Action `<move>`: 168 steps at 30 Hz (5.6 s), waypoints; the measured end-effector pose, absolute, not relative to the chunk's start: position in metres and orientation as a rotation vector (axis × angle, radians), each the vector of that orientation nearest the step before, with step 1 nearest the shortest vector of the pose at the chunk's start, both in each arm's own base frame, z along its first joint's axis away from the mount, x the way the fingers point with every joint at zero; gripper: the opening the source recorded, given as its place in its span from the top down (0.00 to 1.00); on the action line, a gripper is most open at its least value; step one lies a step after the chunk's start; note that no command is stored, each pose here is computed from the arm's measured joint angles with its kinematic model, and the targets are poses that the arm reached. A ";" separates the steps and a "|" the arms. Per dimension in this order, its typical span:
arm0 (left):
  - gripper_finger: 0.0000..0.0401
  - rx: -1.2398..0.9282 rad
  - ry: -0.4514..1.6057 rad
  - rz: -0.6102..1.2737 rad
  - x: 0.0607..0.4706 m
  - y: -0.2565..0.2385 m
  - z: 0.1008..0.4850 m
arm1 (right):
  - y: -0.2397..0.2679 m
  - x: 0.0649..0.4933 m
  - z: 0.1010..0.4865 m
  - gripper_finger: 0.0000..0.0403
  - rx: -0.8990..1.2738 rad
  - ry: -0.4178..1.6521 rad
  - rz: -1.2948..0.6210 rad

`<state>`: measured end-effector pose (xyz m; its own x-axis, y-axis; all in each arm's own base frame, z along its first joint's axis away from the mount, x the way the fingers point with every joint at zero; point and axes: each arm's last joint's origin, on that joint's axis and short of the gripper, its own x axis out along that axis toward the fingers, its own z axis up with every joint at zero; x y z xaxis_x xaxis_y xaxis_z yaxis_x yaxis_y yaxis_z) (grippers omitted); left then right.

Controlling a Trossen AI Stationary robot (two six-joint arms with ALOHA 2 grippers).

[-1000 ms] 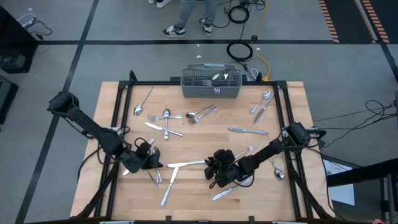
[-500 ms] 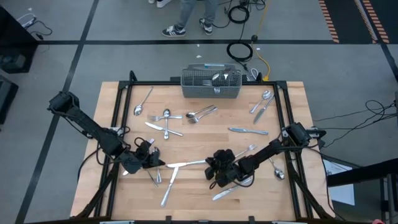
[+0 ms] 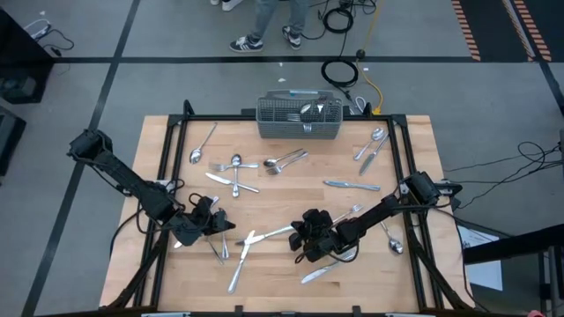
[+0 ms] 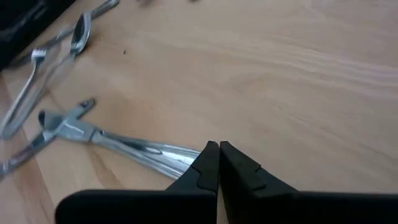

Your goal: Sort silverware

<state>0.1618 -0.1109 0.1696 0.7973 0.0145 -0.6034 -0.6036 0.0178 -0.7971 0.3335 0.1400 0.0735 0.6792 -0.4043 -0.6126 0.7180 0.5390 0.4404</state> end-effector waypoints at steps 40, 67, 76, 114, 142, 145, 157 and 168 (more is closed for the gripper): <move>0.72 -1.405 0.241 0.574 0.164 -0.105 0.174 | 0.167 0.394 0.164 1.00 0.376 0.588 -0.247; 0.72 -1.341 0.228 0.586 0.163 -0.103 0.173 | 0.115 0.454 0.143 1.00 0.305 0.683 0.003; 0.72 -1.339 0.229 0.590 0.163 -0.103 0.173 | 0.115 0.455 0.117 1.00 0.301 0.762 0.009; 0.72 -1.293 0.295 0.624 0.160 -0.101 0.167 | 0.142 0.428 0.145 1.00 0.249 0.834 -0.121; 0.72 -1.288 0.314 0.750 0.173 -0.090 0.150 | 0.157 0.369 0.143 1.00 0.264 0.763 -0.296; 0.72 -1.242 0.325 0.722 0.174 -0.090 0.152 | 0.154 0.364 0.139 1.00 0.359 0.640 -0.264; 0.72 -1.234 0.321 0.683 0.177 -0.092 0.154 | 0.154 0.340 0.119 1.00 0.430 0.581 -0.297; 0.72 -1.238 0.322 0.680 0.177 -0.092 0.154 | 0.156 0.346 0.107 1.00 0.419 0.547 -0.281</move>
